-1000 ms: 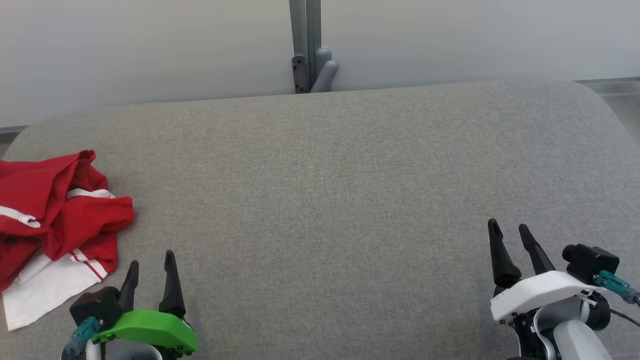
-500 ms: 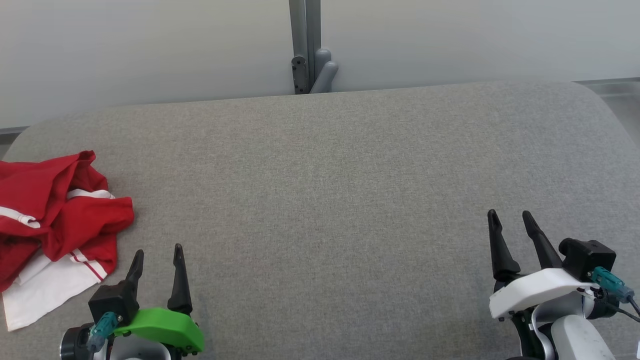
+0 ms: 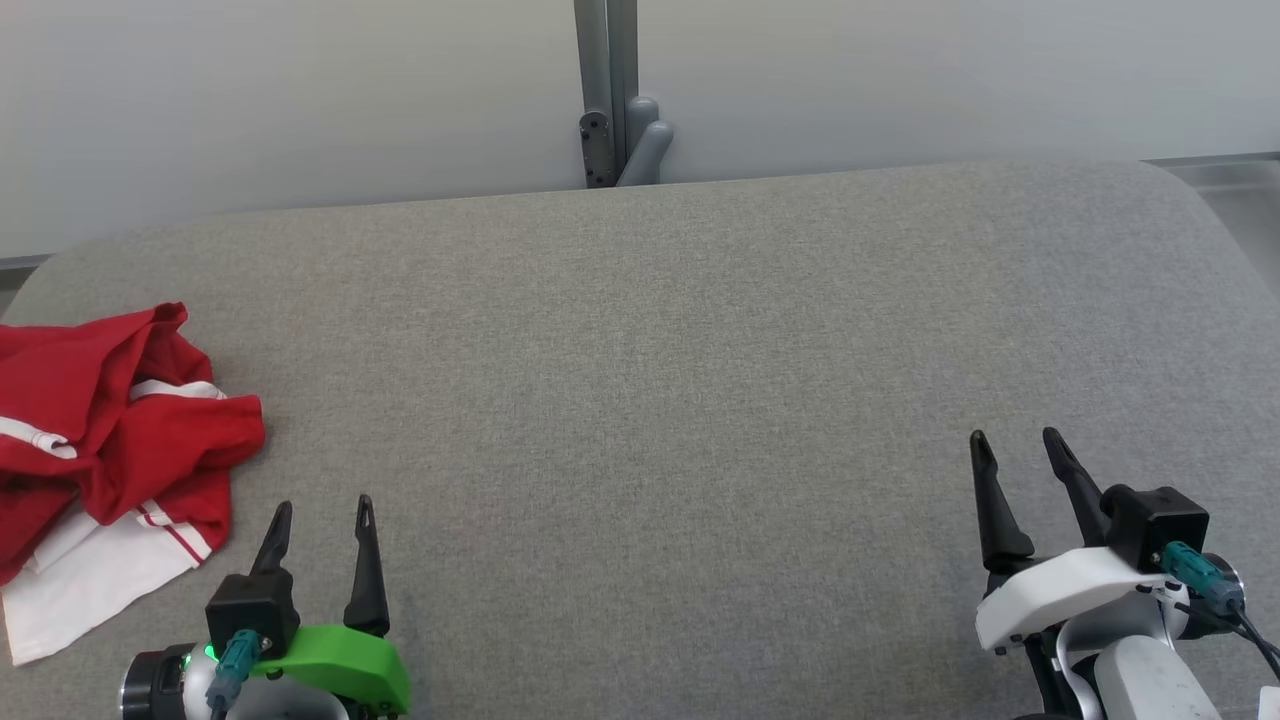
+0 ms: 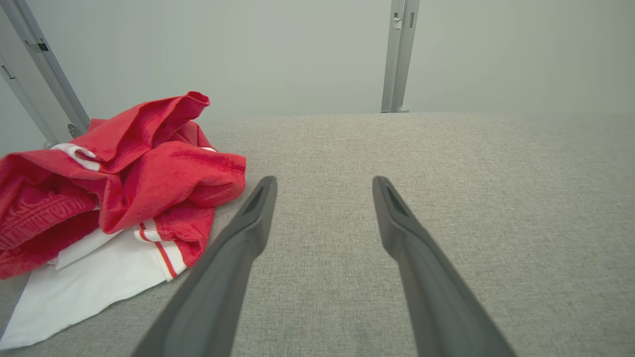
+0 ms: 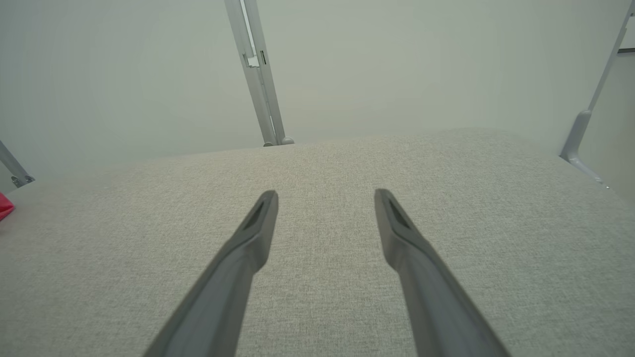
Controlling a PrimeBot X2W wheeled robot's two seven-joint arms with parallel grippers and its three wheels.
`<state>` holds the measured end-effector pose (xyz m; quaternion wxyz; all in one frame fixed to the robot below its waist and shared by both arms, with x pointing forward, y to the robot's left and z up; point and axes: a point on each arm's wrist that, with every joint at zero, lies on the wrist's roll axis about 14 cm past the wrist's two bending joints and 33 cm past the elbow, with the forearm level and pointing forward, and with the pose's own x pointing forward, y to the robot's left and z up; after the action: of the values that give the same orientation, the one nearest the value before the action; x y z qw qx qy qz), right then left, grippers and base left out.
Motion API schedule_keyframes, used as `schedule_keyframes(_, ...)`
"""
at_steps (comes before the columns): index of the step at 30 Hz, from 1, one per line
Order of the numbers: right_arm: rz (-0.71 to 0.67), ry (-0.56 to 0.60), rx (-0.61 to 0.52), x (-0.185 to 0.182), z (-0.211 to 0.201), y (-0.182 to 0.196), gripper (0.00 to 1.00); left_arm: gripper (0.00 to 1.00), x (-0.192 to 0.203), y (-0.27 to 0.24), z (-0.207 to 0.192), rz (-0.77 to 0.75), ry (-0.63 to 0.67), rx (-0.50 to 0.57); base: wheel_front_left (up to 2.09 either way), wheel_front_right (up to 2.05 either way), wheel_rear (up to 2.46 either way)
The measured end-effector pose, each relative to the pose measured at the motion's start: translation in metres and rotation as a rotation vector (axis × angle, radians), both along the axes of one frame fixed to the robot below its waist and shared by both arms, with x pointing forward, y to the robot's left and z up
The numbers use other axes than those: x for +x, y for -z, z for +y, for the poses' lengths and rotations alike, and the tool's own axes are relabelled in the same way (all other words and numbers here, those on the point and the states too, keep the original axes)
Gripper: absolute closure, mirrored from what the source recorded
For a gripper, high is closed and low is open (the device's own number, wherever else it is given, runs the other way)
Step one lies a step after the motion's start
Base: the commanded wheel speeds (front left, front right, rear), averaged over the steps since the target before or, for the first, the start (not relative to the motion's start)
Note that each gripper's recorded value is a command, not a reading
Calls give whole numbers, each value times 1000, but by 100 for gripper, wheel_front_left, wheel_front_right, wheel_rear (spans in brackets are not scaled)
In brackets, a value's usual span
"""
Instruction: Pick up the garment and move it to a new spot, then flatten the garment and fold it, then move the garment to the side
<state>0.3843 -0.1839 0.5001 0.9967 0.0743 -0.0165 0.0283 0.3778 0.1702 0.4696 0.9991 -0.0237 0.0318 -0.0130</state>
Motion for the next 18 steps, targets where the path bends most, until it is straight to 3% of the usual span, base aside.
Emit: schedule_keyframes(18, -23, -9, -120, 0, 0, -1, 0, 0, 0, 2, 3, -16, 3, 88, 0, 0, 0)
